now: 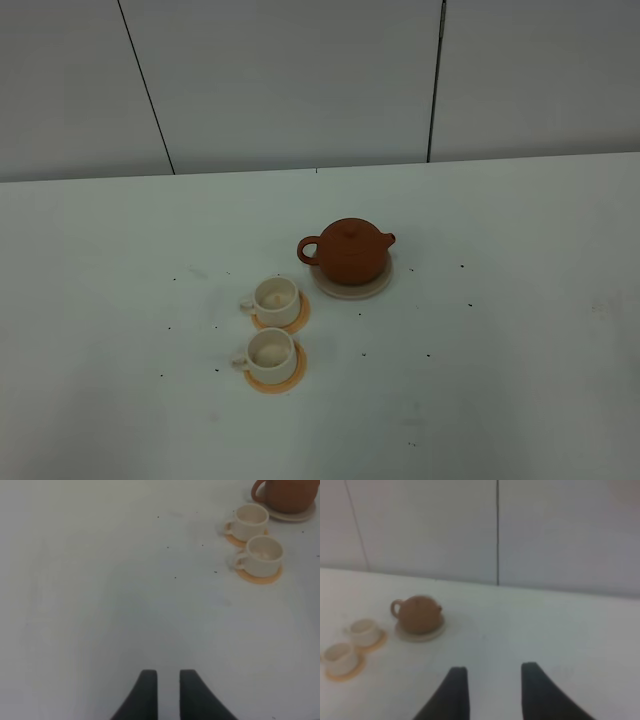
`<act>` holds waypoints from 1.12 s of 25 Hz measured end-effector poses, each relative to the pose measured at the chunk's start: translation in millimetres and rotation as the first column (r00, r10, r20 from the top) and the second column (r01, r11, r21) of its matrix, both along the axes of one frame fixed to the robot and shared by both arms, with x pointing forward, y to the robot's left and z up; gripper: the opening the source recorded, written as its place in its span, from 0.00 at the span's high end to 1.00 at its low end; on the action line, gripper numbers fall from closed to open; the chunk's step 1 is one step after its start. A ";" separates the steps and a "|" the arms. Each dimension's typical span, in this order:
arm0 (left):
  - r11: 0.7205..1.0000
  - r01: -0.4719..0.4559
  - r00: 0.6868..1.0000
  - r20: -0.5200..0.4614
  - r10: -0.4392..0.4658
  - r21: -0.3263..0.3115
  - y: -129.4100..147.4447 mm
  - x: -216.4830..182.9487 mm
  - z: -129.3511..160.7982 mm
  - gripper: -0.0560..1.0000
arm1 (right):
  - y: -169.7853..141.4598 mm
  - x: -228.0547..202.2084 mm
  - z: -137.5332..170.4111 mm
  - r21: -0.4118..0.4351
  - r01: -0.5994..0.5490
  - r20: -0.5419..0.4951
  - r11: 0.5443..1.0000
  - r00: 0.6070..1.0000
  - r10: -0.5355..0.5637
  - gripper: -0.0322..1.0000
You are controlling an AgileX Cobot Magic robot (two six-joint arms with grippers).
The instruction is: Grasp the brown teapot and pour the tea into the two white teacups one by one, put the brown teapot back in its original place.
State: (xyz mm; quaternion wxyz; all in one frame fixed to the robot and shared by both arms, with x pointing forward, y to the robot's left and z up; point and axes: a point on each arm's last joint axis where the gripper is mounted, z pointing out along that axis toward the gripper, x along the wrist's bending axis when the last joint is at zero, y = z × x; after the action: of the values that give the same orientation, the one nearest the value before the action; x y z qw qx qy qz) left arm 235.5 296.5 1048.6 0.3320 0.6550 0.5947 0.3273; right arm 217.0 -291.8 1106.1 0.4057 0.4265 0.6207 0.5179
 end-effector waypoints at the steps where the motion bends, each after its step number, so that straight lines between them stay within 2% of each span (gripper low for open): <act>1: 1.000 0.000 1.000 0.000 0.000 0.000 0.0 0.0 0.0 0.78 | -1.0 0.7 3.0 -0.002 0.011 0.036 1.000 0.999 -0.011 0.73; 4: 1.000 0.000 1.000 0.000 0.000 0.000 0.0 0.0 -0.1 0.78 | -4.3 2.1 11.6 0.007 0.050 0.133 0.999 0.990 -0.050 0.73; 7: 1.000 0.000 1.000 0.000 0.000 0.000 0.0 0.0 -0.1 0.78 | -5.4 2.4 15.0 0.015 0.061 0.168 0.998 0.984 -0.063 0.73; 17: 1.000 0.000 1.000 0.000 0.000 0.000 0.0 0.0 -0.1 0.77 | -6.0 2.4 17.1 0.021 0.067 0.190 0.998 0.979 -0.069 0.73; 24: 1.000 0.000 1.000 0.000 0.000 0.000 0.0 0.0 -0.1 0.76 | -6.5 4.0 20.5 0.030 0.029 0.216 0.999 0.976 -0.035 0.73; 28: 1.000 0.000 1.000 0.000 0.000 0.000 0.0 0.0 -0.1 0.76 | -1.3 27.0 21.5 0.006 0.032 0.124 0.999 0.992 -0.032 0.73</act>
State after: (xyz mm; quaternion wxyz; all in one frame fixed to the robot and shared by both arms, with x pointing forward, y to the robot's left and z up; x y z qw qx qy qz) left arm 235.6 296.5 1048.5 0.3318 0.6550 0.5948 0.3272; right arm 244.0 -293.1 1127.6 0.4507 0.4042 0.5865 0.5380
